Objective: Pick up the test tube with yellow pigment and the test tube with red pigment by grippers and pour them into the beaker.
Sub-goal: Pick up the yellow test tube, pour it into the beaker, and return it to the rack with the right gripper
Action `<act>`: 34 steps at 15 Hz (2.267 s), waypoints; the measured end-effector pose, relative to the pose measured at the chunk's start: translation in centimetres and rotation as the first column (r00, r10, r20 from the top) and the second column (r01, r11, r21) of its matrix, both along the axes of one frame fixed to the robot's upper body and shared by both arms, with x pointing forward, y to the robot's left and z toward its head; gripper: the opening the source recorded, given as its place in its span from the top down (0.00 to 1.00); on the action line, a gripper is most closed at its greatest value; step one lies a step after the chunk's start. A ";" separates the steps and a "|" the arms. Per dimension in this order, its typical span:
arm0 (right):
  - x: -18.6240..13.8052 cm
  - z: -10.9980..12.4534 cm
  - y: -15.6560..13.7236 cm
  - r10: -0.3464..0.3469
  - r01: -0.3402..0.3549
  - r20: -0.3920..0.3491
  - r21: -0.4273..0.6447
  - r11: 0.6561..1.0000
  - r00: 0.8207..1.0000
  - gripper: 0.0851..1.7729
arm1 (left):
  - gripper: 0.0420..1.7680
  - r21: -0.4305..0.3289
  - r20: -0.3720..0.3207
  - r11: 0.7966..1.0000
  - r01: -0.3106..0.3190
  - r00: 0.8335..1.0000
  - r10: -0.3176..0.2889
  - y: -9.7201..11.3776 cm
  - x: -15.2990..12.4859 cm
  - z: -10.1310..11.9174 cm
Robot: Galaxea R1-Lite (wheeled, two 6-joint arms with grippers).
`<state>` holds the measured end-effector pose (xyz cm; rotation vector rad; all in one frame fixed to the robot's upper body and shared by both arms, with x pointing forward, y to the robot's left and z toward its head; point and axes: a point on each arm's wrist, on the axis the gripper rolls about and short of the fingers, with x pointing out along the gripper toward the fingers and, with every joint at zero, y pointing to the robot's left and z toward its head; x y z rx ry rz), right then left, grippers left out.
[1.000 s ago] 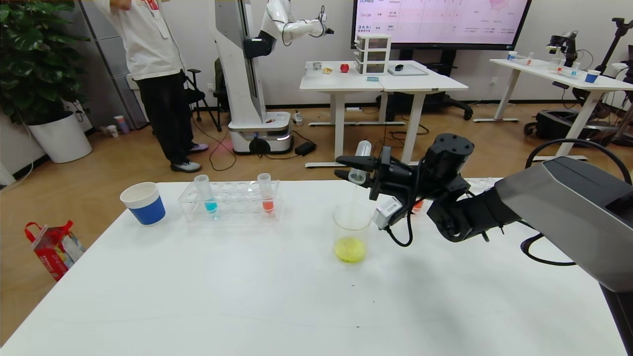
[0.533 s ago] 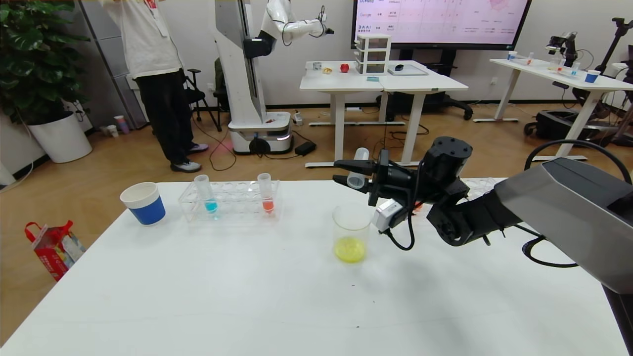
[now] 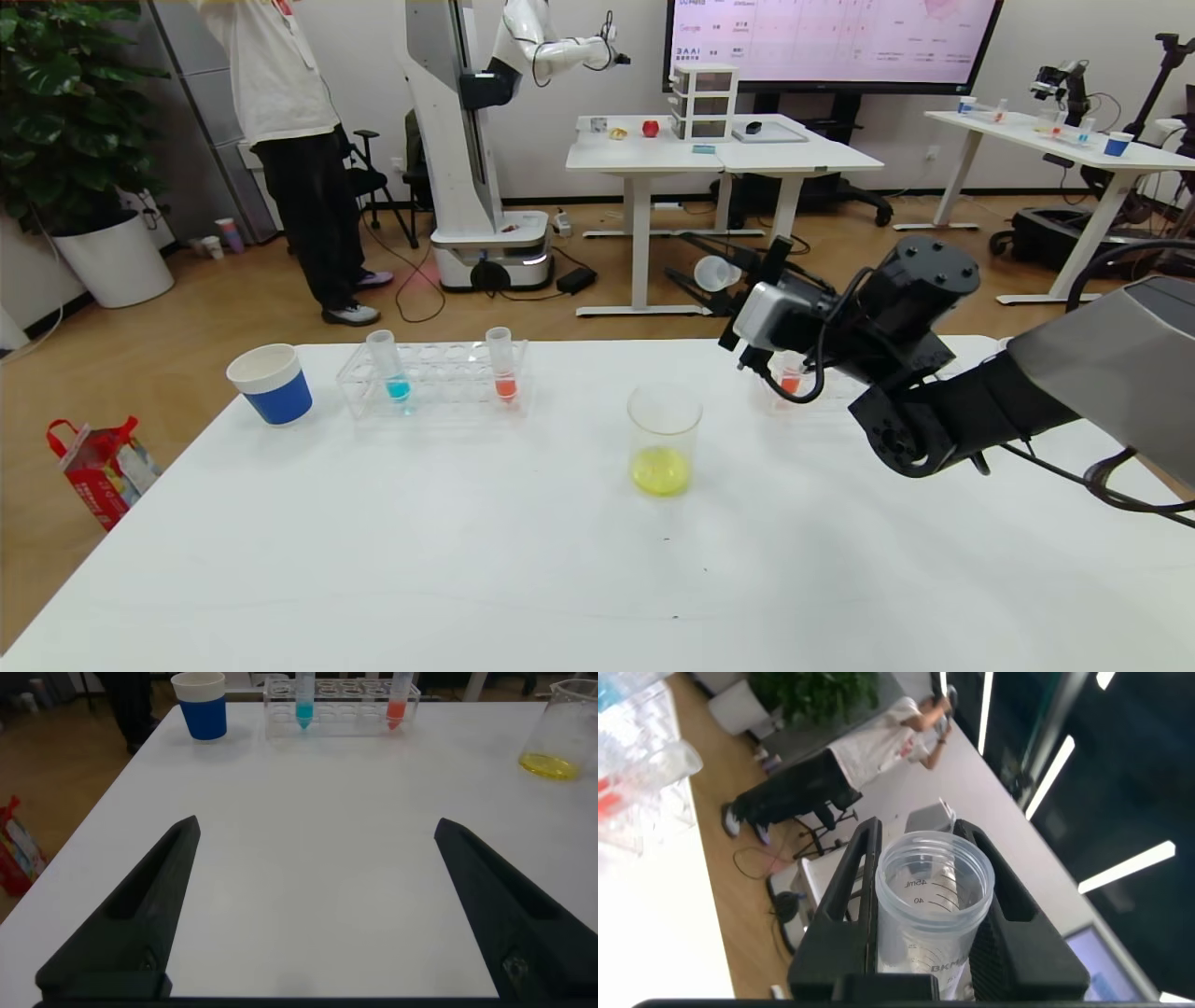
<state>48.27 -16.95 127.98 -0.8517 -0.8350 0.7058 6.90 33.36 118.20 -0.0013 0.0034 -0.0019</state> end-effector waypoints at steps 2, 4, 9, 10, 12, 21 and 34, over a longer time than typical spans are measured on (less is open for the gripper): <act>-1.5 0.1 0.5 -0.051 0.091 -0.180 0.222 0.971 0.982 0.74 | 0.01 0.000 0.000 1.000 0.000 1.000 0.000 0.0 0.0 0.0; -2.7 -0.1 1.0 -0.076 0.196 -0.326 0.355 0.914 0.942 0.74 | 0.01 0.000 0.000 1.000 0.000 1.000 0.000 0.0 0.0 0.0; -4.7 -1.6 0.2 -0.024 0.407 -0.646 0.451 0.794 0.763 0.74 | 0.01 0.000 0.000 1.000 0.000 1.000 0.000 0.0 0.0 0.0; -5.2 -1.9 -0.1 -0.013 0.444 -0.701 0.436 0.783 0.713 0.74 | 0.01 0.000 0.000 1.000 0.000 1.000 0.000 0.0 0.0 0.0; -6.0 -1.8 -1.0 -0.005 0.500 -0.766 0.415 0.760 0.642 0.74 | 0.01 0.000 0.000 1.000 0.000 1.000 0.000 0.0 0.0 0.0; -4.7 -0.1 -12.3 -0.163 0.676 -0.771 0.410 0.612 0.615 0.74 | 0.01 0.000 0.000 1.000 0.000 1.000 0.000 0.0 0.0 0.0; 1.5 -1.6 -30.6 -0.414 0.880 -0.778 0.396 0.262 0.473 0.74 | 0.01 0.000 0.000 1.000 0.000 1.000 0.000 0.0 0.0 0.0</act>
